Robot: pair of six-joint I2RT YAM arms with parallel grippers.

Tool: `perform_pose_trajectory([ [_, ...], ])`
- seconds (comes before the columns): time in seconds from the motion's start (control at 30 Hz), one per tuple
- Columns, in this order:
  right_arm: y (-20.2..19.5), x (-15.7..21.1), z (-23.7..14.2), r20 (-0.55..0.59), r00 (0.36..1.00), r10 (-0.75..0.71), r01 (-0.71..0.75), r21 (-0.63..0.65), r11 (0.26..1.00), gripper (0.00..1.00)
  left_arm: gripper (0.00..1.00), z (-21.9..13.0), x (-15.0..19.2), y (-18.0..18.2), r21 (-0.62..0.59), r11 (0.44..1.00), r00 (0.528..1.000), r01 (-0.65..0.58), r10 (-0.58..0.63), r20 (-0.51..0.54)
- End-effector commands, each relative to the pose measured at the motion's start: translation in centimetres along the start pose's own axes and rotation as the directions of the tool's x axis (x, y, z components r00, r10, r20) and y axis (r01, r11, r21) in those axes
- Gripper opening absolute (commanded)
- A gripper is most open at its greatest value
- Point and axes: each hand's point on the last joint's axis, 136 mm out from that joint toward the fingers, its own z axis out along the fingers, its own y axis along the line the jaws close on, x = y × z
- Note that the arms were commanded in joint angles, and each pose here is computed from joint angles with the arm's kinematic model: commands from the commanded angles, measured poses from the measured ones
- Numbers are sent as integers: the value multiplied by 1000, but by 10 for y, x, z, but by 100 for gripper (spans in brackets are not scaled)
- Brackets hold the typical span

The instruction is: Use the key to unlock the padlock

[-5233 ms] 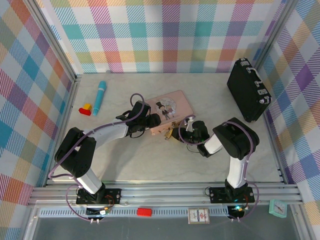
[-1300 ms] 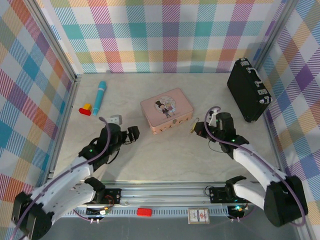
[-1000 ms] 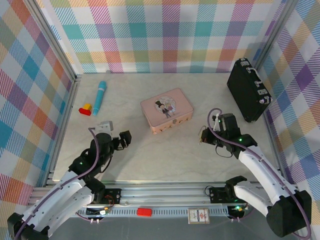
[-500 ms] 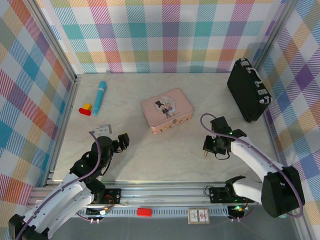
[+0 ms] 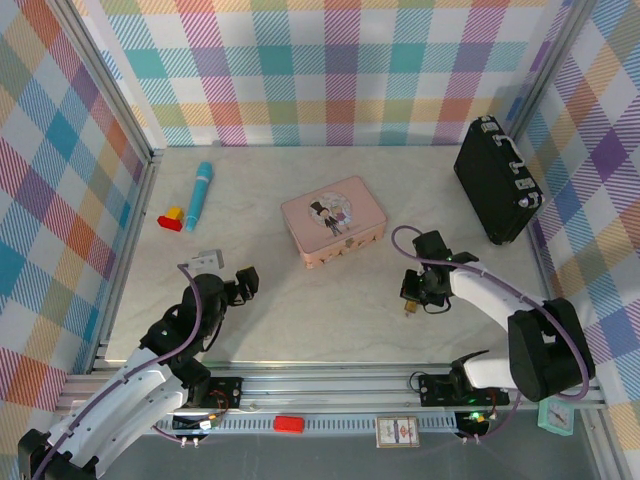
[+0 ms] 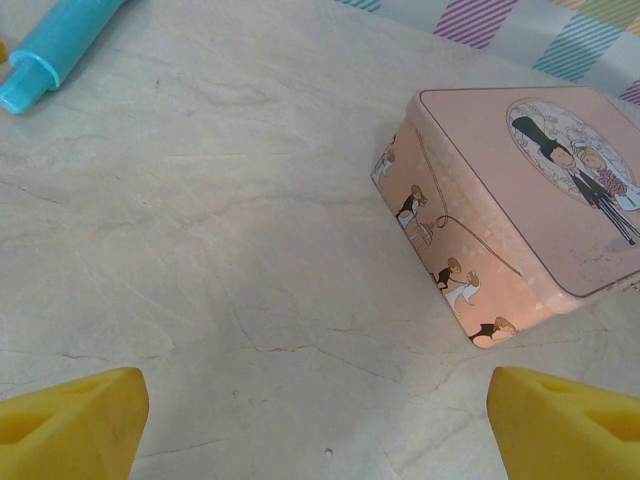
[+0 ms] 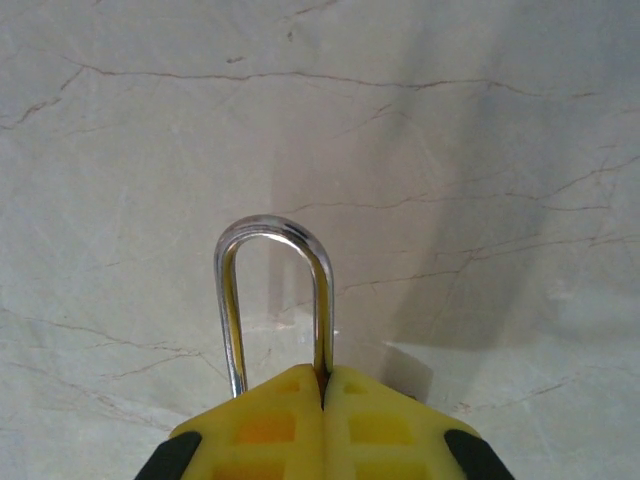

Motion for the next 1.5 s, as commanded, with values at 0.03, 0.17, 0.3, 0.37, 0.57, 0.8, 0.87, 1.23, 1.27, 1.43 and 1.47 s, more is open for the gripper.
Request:
perform_pose_trajectory([
  [0.03,6,-9,-3,31,999,-14,15,-14,1000,0,87,0,-4,4,-17,1000,1000,-3,4,30],
  [0.17,9,-10,-7,43,999,-28,29,-27,999,8,88,0,-4,5,-22,1000,1000,-4,5,29],
  [0.3,9,-13,-17,74,997,-37,39,-31,999,23,88,0,-6,6,-29,1000,999,-6,7,37],
  [0.37,10,-14,-23,87,995,-48,51,-38,998,29,88,0,-6,6,-29,1000,999,-6,7,37],
  [0.57,19,-30,-63,249,961,-121,142,-68,988,48,88,0,-12,5,-42,999,999,16,-15,39],
  [0.8,32,-76,-153,629,771,-100,204,-95,974,71,88,2,-40,-2,-90,996,997,31,-24,78],
  [0.87,34,-87,-175,710,700,-71,204,-105,973,78,88,4,-49,-2,-122,992,997,12,-2,79],
  [1.23,16,-139,-183,867,466,-179,172,110,979,99,97,-15,-95,62,-490,869,960,72,74,272],
  [1.27,16,-142,-176,859,473,-199,176,129,976,99,98,-17,-96,71,-524,847,954,95,72,290],
  [1.43,4,-155,-134,802,526,-282,156,235,960,99,100,0,-92,92,-568,819,934,86,132,333],
  [1.47,1,-157,-129,798,532,-283,140,247,959,99,100,6,-90,92,-571,819,938,54,154,310],
])
